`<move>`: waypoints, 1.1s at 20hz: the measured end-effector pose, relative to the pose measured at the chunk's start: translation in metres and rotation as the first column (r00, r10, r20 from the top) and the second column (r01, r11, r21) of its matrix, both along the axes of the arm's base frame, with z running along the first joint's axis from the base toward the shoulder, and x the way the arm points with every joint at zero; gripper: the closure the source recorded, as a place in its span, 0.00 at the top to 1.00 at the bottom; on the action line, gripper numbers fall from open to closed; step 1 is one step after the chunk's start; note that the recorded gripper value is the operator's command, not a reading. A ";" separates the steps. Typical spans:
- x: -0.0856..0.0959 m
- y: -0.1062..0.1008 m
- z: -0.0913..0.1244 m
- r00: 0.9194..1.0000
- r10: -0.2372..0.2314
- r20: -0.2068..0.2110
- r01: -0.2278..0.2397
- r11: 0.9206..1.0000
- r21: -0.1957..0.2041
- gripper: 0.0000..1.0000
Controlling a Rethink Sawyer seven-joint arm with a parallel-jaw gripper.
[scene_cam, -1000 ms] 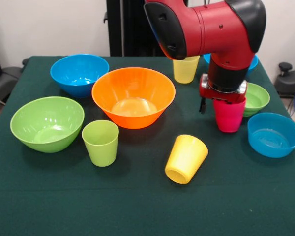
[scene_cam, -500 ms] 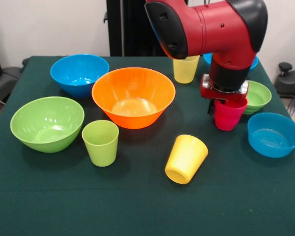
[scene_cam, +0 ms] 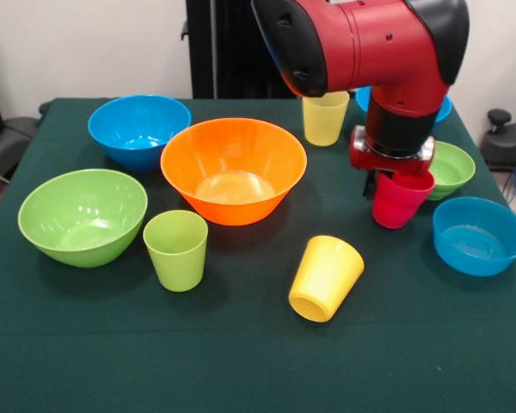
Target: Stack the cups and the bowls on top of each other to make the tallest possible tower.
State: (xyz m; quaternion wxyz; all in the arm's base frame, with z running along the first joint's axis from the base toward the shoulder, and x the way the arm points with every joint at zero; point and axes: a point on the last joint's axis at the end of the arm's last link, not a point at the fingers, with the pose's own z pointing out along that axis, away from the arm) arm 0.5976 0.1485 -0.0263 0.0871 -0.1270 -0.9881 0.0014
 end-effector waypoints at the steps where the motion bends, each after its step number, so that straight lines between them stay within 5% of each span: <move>1: 0.000 -0.003 0.004 1.000 -0.003 0.001 0.003 1.000 -0.001 0.00; 14: 0.024 -0.073 0.081 0.996 -0.092 -0.004 0.092 0.995 -0.029 0.00; 22: 0.036 -0.111 0.101 0.990 -0.138 -0.014 0.138 0.990 -0.009 0.00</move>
